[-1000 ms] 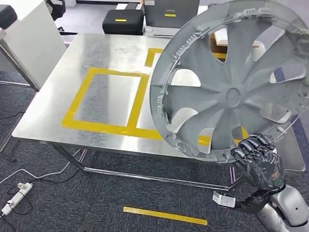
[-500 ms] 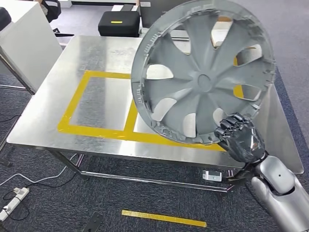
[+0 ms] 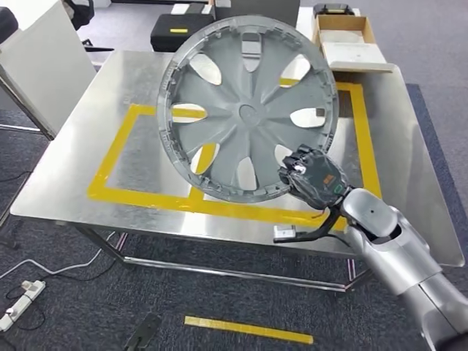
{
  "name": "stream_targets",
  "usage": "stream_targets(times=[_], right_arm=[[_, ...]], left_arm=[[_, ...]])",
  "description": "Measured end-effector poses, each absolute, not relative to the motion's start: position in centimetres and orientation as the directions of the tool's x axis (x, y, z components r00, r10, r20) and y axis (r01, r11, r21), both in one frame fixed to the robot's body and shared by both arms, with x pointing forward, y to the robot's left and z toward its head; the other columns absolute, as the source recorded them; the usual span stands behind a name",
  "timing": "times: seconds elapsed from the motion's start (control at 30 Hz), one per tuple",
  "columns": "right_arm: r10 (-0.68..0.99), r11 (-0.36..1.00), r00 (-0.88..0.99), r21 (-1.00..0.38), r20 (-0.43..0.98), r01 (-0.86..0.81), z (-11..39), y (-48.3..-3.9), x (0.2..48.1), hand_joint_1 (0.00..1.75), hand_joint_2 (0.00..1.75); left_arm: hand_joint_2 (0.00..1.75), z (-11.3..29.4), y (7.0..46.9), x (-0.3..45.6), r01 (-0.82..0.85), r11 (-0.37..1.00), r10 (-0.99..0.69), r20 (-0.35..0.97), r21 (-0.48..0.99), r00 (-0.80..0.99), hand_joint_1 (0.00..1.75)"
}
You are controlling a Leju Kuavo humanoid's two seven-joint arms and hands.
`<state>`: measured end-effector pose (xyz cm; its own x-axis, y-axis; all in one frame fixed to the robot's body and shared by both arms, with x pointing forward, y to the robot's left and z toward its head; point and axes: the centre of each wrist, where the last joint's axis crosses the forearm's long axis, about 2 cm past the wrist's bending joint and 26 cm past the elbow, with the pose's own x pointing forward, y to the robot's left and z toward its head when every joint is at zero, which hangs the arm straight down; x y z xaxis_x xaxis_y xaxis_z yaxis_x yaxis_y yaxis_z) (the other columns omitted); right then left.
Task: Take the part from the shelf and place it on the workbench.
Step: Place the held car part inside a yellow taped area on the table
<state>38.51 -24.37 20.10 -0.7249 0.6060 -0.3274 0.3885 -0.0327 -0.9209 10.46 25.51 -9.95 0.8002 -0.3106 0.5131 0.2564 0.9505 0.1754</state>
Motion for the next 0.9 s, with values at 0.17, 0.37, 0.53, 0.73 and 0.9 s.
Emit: stream_targets(times=[0.17,0.37,0.53,0.73,0.9], right_arm=[[0.566,-0.091,-0.764,-0.945,-0.31,0.315,19.7,-22.1,39.9,1.75,1.75],[0.546,-0.115,-0.778,-0.948,-0.31,0.297,19.5,-20.8,40.5,1.75,1.75],[0.567,-0.135,-0.78,-0.964,-0.265,0.23,19.5,-20.7,41.5,1.75,1.75],[0.659,-0.181,-0.723,-0.976,-0.209,0.117,17.8,-23.2,42.9,1.75,1.75],[0.749,-0.187,-0.645,-0.982,-0.152,0.014,14.9,-26.0,42.5,1.75,1.75]], left_arm=[[1.75,-9.8,25.5,11.2,0.335,0.924,-0.381,0.519,0.183,0.765,0.0],[1.75,-9.8,25.5,11.2,0.362,0.914,-0.404,0.516,0.186,0.755,0.0],[1.75,-9.7,25.5,11.4,0.377,0.907,-0.419,0.516,0.189,0.747,0.0],[1.75,-9.7,25.5,11.6,0.371,0.909,-0.414,0.526,0.19,0.743,0.0],[1.75,-9.8,25.4,11.2,0.369,0.914,-0.398,0.542,0.167,0.74,0.0]])
